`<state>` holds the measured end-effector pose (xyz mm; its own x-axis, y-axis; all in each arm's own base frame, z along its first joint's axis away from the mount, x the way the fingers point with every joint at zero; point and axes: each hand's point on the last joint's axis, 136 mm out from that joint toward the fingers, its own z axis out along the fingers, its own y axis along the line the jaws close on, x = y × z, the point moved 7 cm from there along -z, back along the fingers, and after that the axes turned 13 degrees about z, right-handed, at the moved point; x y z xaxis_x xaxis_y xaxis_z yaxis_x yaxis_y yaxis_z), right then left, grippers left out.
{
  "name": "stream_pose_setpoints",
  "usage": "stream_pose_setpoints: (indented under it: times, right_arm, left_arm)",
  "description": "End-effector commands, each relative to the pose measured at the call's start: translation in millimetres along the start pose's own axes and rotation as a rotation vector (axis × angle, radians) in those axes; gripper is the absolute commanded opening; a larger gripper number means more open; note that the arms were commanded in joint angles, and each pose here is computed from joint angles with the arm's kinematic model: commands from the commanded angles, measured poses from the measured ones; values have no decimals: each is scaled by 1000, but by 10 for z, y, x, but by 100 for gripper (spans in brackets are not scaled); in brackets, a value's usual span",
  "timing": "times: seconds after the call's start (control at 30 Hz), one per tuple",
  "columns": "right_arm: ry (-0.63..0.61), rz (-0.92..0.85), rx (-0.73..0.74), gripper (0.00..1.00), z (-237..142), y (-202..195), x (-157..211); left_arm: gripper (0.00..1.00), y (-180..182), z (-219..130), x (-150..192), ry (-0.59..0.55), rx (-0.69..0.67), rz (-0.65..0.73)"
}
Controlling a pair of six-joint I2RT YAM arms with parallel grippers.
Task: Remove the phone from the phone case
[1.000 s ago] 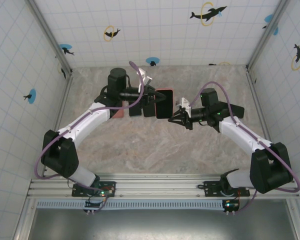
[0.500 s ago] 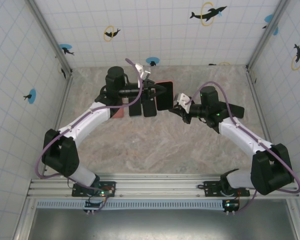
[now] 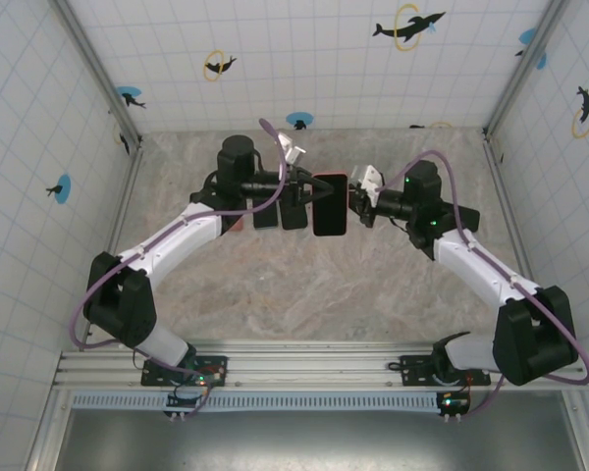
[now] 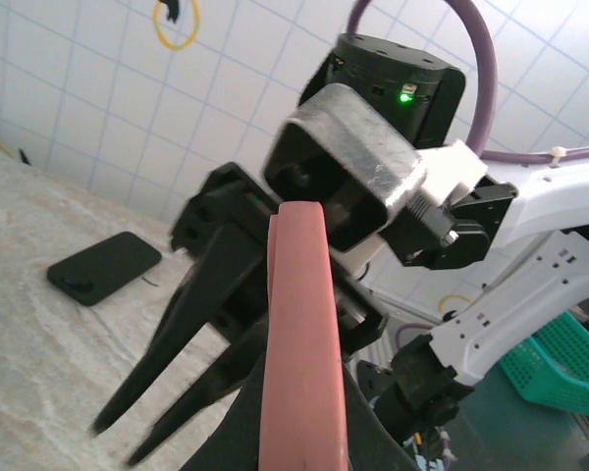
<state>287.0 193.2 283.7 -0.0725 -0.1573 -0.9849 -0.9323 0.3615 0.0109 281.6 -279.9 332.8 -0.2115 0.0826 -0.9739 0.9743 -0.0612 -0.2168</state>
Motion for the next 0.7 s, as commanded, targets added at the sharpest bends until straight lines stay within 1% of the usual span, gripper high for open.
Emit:
stream_pose_setpoints:
  times: [0.0, 0.07, 0.13, 0.2, 0.33, 0.43, 0.57, 0.67]
  right_arm:
    - [41, 88, -77, 28, -172, 120, 129]
    - [115, 121, -119, 36, -237, 207, 281]
    - [144, 134, -171, 41, -270, 295, 342]
    - [148, 134, -216, 42, -266, 370, 368]
    - [141, 114, -276, 43, -199, 420, 352]
    - [147, 128, -346, 44, -146, 448, 345]
    - [148, 136, -384, 42, -112, 482, 354]
    - [184, 138, -381, 42, -107, 493, 424]
  left_arm:
    - [0, -97, -95, -232, -48, -13, 122]
    - [0, -107, -119, -246, -31, -23, 177]
    - [0, -114, -133, -250, -27, -19, 191]
    - [0, -112, -135, -252, -28, -10, 204]
    - [0, -91, -107, -276, -28, 20, 199]
    - [0, -88, -105, -291, -23, 18, 207]
    - [0, -83, -116, -276, -15, 9, 207]
    - [0, -72, -138, -270, -11, -3, 212]
